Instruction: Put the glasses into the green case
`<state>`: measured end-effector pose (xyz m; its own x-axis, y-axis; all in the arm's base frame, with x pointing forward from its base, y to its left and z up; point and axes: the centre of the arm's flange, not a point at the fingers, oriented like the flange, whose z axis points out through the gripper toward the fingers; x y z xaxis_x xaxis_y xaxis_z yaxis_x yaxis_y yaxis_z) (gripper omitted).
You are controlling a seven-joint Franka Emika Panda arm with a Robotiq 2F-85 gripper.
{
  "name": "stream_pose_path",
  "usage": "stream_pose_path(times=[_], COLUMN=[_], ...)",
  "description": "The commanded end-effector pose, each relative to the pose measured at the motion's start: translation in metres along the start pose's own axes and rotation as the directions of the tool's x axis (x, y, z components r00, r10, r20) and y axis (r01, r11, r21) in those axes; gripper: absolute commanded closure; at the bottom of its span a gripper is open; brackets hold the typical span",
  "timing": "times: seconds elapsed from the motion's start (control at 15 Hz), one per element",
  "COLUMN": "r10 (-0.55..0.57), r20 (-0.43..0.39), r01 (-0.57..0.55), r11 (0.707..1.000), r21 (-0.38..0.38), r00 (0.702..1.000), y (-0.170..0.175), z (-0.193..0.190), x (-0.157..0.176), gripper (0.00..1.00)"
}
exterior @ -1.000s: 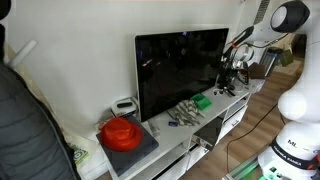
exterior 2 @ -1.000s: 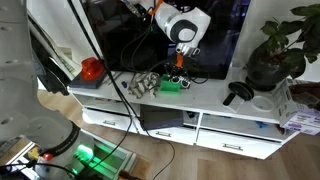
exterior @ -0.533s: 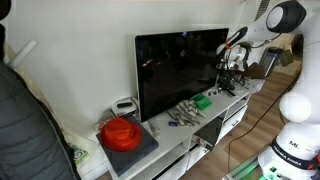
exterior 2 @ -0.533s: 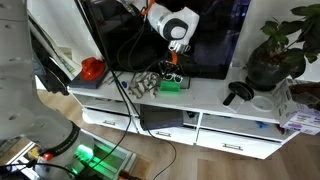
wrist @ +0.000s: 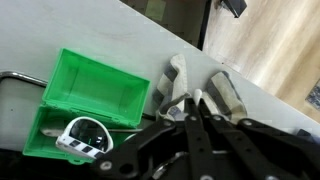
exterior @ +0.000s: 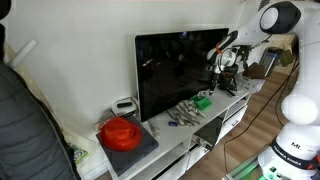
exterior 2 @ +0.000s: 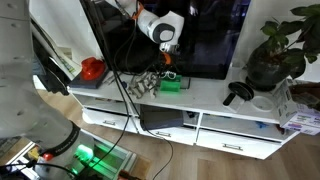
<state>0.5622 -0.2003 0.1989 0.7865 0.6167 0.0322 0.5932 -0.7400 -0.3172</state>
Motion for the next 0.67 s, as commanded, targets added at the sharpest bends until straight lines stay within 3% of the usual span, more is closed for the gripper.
stream_pose_path(times=[0.0, 0.6], r10=[-0.039, -0.069], r20=[-0.018, -0.085], r01=[0.038, 0.064], r11=[0.998, 0.996], r21=[-0.041, -0.057], r00=[0.999, 0.994], y=[0.003, 0.025], z=[0.015, 0.045], x=[0.002, 0.009], gripper=[0.99, 0.99])
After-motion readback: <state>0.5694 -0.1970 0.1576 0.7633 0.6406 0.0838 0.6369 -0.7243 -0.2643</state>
